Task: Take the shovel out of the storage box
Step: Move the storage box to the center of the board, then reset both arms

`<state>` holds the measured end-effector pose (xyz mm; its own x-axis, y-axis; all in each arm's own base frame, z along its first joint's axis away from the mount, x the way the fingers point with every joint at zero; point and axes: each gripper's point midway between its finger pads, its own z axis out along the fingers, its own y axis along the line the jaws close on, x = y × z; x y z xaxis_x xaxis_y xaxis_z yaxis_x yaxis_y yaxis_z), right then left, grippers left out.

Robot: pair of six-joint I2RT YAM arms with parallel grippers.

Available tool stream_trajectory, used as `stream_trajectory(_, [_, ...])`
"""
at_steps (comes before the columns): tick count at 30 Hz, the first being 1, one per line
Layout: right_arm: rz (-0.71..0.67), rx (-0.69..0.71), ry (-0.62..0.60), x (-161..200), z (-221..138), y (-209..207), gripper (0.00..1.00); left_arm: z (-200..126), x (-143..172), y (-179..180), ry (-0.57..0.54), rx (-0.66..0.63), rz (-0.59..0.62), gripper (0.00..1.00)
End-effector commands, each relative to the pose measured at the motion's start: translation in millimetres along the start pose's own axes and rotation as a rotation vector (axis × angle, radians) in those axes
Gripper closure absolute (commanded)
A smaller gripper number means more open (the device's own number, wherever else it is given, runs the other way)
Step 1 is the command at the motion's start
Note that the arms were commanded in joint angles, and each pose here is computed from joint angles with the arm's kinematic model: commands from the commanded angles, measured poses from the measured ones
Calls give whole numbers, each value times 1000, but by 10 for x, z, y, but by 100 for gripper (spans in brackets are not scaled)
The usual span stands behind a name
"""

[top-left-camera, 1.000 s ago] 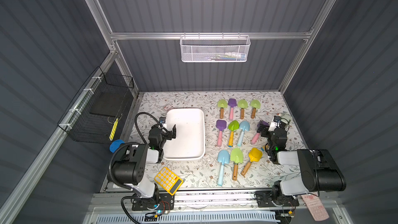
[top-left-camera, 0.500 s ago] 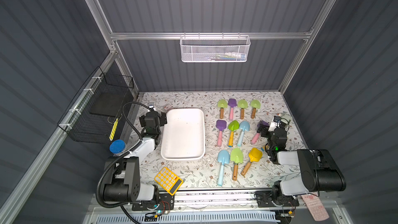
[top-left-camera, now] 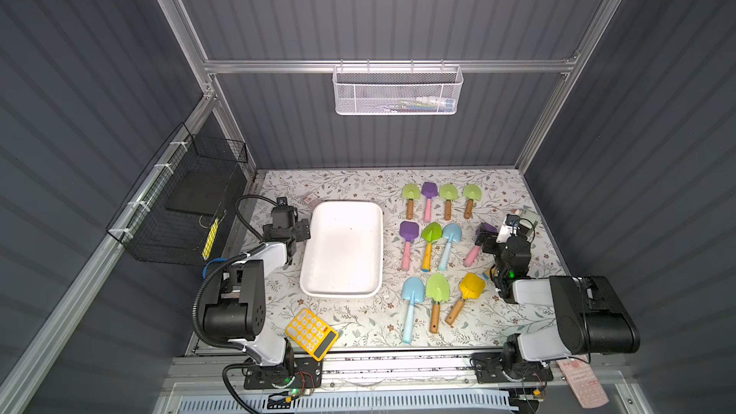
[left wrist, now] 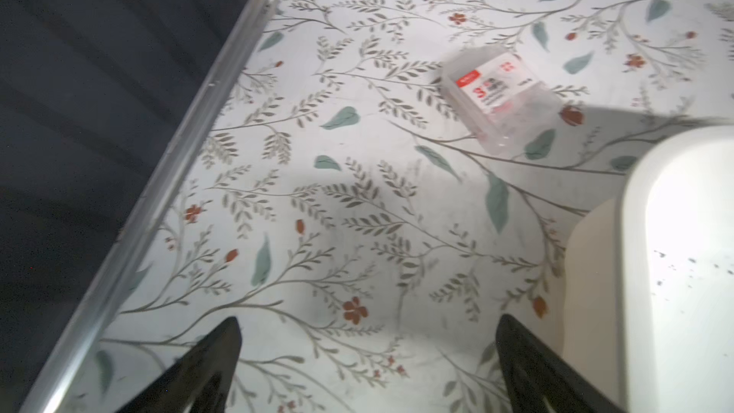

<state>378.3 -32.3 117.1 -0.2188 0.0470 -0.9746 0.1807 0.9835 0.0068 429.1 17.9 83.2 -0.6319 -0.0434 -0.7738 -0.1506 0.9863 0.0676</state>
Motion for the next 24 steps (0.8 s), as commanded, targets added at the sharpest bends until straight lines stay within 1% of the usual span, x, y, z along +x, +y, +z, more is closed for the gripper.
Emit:
stream_trajectory(1, [14,14,-17,-70,17,-26,1,64,296,-387,91,210,23,0])
stream_trajectory(3, [15,15,-17,-71,17,-29,1,81,341,-462,103,252,25,0])
stream_trajectory(5, [14,14,-15,-64,18,-27,1,102,382,-448,93,244,32,0])
stream_trajectory(12, [14,14,-16,-66,17,-27,1,109,196,-377,-55,202,87,0])
stream_trajectory(14, [14,14,-16,-68,17,-27,1,109,165,-402,-84,214,111,0])
stream_trajectory(17, [15,14,-14,-60,19,-28,1,123,115,-421,-145,225,103,0])
stream_trajectory(18, [15,13,-16,-66,18,-28,1,150,166,-416,-135,221,105,0])
stream_trajectory(20, [14,14,-16,-65,18,-26,1,93,163,-419,-165,229,106,0])
stream_trajectory(22, [15,15,-16,-67,18,-31,1,18,175,-411,-222,233,99,0])
stream_trajectory(24, [15,14,-14,-61,18,-28,1,-30,262,-398,-266,234,99,0])
